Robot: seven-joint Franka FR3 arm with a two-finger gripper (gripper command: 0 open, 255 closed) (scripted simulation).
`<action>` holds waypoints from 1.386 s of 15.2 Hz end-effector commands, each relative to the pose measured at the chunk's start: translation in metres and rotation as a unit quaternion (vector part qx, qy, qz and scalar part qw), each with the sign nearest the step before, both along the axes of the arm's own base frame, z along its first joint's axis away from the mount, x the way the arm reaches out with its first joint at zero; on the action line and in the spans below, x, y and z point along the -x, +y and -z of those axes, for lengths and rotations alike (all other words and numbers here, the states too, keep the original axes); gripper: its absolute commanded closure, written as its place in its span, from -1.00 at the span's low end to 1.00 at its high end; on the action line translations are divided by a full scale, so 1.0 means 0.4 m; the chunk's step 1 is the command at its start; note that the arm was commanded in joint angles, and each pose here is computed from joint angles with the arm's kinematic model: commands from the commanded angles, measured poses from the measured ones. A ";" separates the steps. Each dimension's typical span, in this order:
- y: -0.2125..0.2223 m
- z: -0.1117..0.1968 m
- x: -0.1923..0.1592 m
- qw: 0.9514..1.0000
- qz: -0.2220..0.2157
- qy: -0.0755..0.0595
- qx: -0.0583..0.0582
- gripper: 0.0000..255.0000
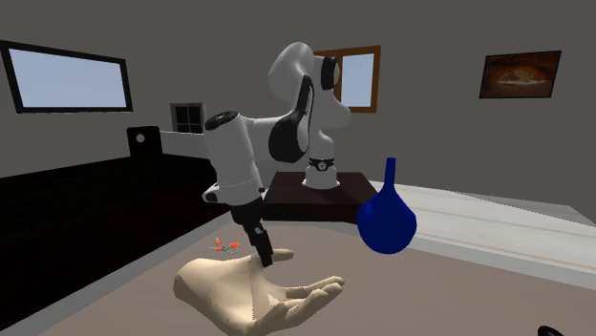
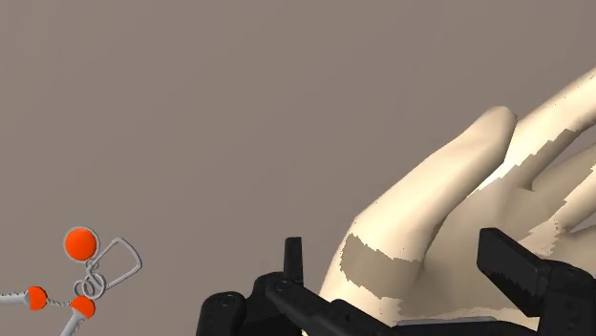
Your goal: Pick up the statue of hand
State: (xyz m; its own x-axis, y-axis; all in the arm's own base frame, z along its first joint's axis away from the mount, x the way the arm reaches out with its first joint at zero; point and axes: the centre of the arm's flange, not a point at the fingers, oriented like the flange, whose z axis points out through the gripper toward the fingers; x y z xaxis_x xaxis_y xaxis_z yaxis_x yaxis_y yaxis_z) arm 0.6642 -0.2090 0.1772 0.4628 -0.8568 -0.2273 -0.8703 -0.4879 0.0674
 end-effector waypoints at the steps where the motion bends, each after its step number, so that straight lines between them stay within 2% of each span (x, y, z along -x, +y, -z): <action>1: -0.001 0.027 -0.002 1.000 0.000 0.000 0.000 -1.00; 3: -0.001 0.035 -0.002 1.000 0.000 0.000 0.000 -1.00; 4: 0.000 0.033 -0.003 1.000 0.000 0.000 0.000 1.00; 13: -0.001 0.035 -0.002 1.000 0.000 0.000 0.000 1.00; 21: -0.001 -0.071 -0.002 1.000 0.000 0.000 0.000 1.00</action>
State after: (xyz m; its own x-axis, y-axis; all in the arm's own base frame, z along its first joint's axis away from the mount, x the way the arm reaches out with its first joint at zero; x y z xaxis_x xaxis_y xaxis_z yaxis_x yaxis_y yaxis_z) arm 0.6644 -0.2092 0.1984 0.4615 -0.8573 -0.2281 -0.8707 -0.4870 0.0690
